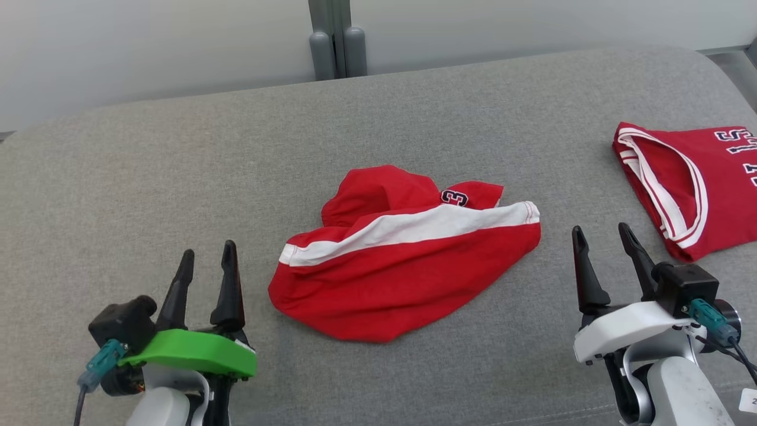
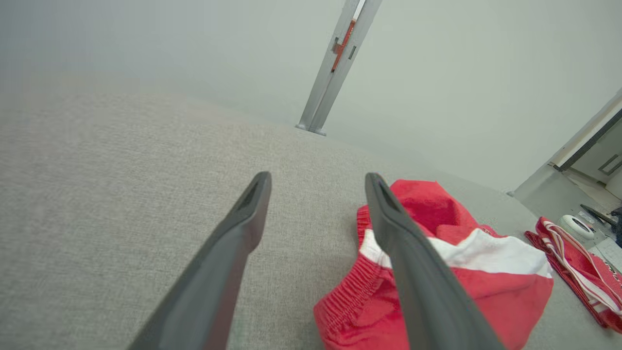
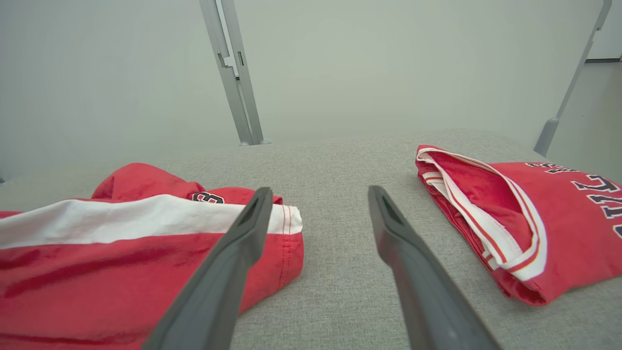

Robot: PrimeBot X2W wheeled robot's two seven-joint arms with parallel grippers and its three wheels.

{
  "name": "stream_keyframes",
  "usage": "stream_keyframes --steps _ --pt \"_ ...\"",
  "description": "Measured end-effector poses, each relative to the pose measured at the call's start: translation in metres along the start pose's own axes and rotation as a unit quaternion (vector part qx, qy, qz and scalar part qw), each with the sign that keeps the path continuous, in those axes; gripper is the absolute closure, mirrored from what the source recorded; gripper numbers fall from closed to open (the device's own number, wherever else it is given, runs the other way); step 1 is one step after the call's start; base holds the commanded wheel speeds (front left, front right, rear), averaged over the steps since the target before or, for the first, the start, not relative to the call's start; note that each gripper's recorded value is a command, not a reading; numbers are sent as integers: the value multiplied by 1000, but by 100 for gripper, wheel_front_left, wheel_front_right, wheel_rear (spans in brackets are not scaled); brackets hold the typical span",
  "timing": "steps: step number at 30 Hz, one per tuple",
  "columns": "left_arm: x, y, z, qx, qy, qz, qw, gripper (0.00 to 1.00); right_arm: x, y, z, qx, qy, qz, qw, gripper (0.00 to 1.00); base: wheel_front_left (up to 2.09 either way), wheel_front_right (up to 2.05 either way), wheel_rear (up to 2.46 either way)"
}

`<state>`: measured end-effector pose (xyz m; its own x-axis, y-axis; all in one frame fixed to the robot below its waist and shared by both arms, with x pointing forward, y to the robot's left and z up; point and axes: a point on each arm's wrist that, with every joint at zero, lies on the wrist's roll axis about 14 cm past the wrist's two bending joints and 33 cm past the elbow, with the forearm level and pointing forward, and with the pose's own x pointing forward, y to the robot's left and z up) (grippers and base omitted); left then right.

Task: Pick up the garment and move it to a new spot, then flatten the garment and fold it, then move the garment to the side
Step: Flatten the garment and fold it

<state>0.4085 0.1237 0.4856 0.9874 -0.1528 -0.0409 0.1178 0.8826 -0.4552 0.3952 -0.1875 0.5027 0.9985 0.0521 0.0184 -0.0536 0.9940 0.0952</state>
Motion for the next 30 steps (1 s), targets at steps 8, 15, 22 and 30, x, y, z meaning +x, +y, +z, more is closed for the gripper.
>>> stream_keyframes --steps 8,15,22,30 --pt "-19 8 32 76 -70 13 995 0 -2 9 14 -8 -18 13 1000 0 0 0 0" --pt "-34 21 22 90 -56 22 994 0 -6 10 18 -14 -21 20 999 0 0 0 0" --pt "-39 26 16 93 -47 24 994 0 -5 11 13 -14 -15 22 1000 0 0 0 0" --pt "-36 25 14 98 -45 19 994 0 -5 10 8 -12 -10 19 1000 0 0 0 0"
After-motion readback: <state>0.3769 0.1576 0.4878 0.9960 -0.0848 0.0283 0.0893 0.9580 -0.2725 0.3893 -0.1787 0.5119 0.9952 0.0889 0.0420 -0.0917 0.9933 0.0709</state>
